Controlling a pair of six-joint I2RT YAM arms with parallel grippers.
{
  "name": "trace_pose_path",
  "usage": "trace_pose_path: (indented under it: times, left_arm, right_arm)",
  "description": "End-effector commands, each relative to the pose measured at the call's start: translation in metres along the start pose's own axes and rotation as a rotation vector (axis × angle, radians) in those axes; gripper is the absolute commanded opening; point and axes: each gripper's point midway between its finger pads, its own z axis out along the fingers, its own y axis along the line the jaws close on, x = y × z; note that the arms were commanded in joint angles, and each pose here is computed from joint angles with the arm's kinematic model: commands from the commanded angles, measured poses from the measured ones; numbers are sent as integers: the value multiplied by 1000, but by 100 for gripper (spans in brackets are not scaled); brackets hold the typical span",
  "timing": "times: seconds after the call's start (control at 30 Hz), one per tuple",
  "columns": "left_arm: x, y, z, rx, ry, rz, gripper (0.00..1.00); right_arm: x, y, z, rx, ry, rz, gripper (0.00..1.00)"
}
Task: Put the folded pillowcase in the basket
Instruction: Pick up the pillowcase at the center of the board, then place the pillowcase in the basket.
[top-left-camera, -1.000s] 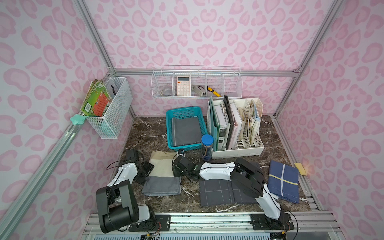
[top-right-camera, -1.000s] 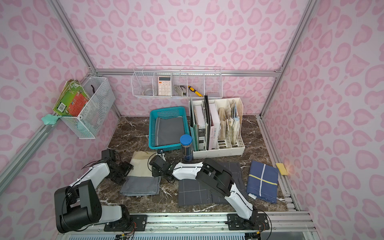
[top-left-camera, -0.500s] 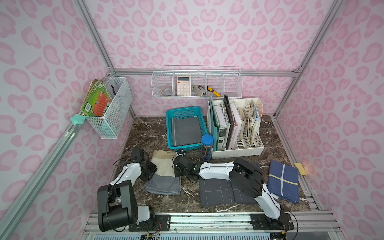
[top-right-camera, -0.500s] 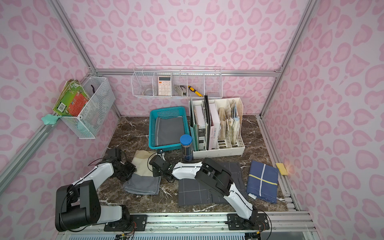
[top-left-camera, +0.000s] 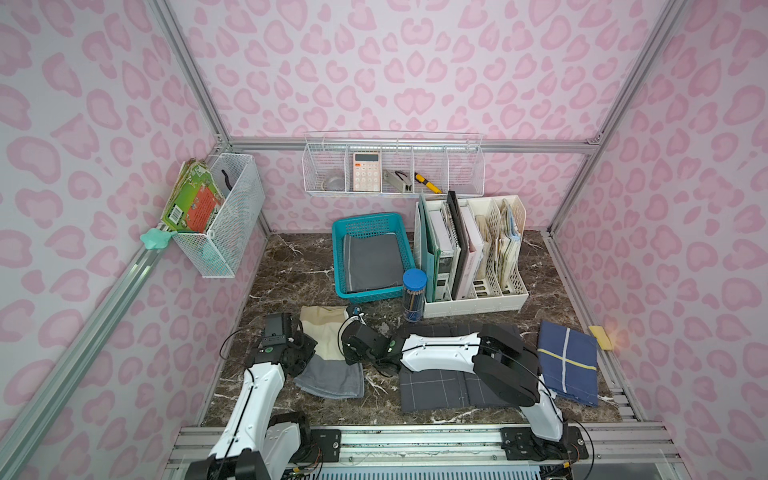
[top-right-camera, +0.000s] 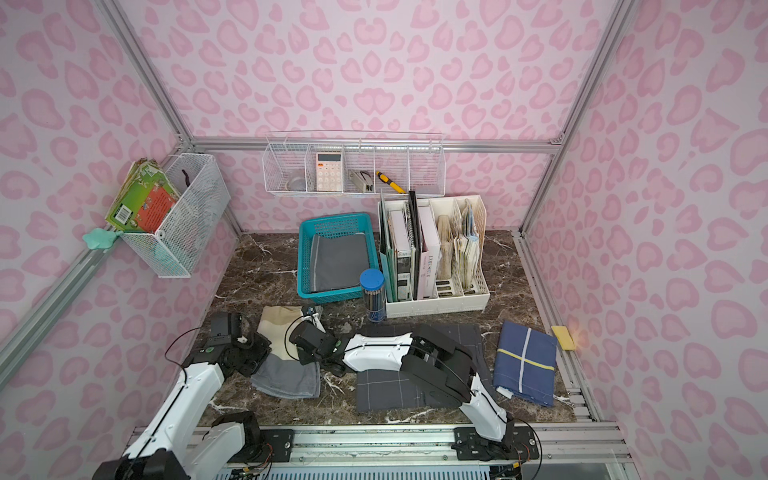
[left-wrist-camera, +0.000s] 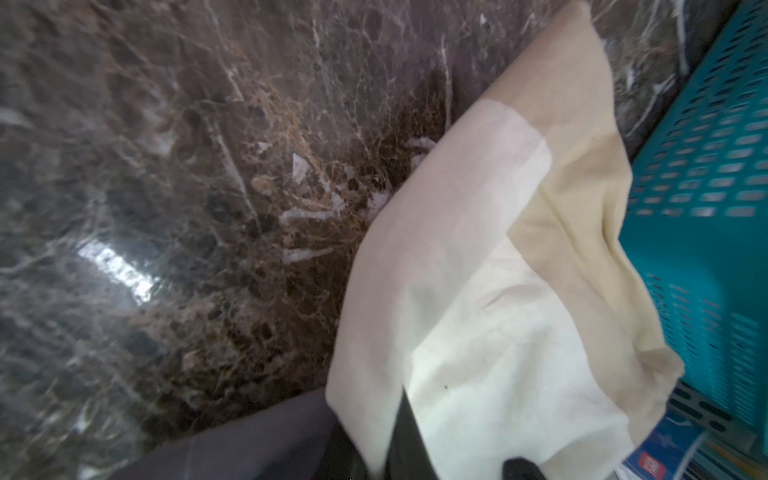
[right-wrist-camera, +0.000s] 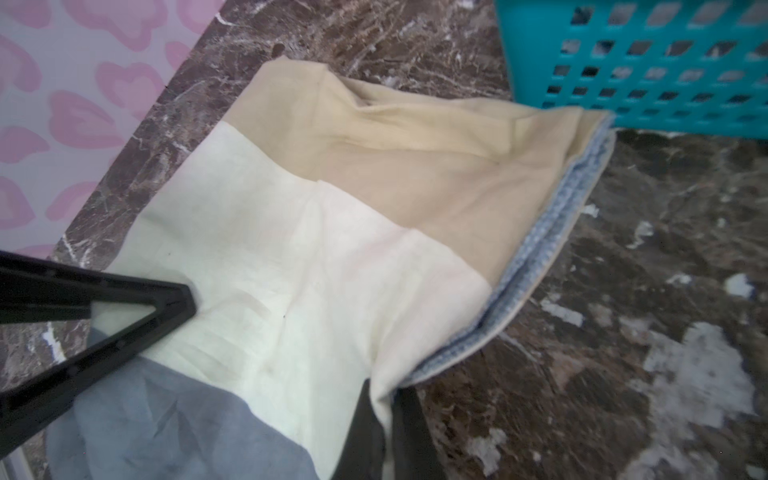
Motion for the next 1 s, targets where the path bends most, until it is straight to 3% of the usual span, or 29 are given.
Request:
trace_pose_path:
  times: [0.0,0.37,0.6,0.83,0.97]
  left_arm:
    - [4,11,-17,-15,-39,-36,0]
    - [-9,-39,-73,196,-119,62,0]
    - [-25,-86,-104,353,-157,125,0]
    - [-50,-136,-110,471,-177,154,0]
    - [-63,-164,-102,475,-183,187,0]
  right_arm:
    - [-26,9,-17,3,-110,-37,0]
    - [-90,11,-72,27,-309,-73,0]
    - [-143,-11,-87,73,-382,-94,0]
    - [-199,-45,-89,130,-430,-102,0]
    - [-224,-65,-83,150,-443,-96,0]
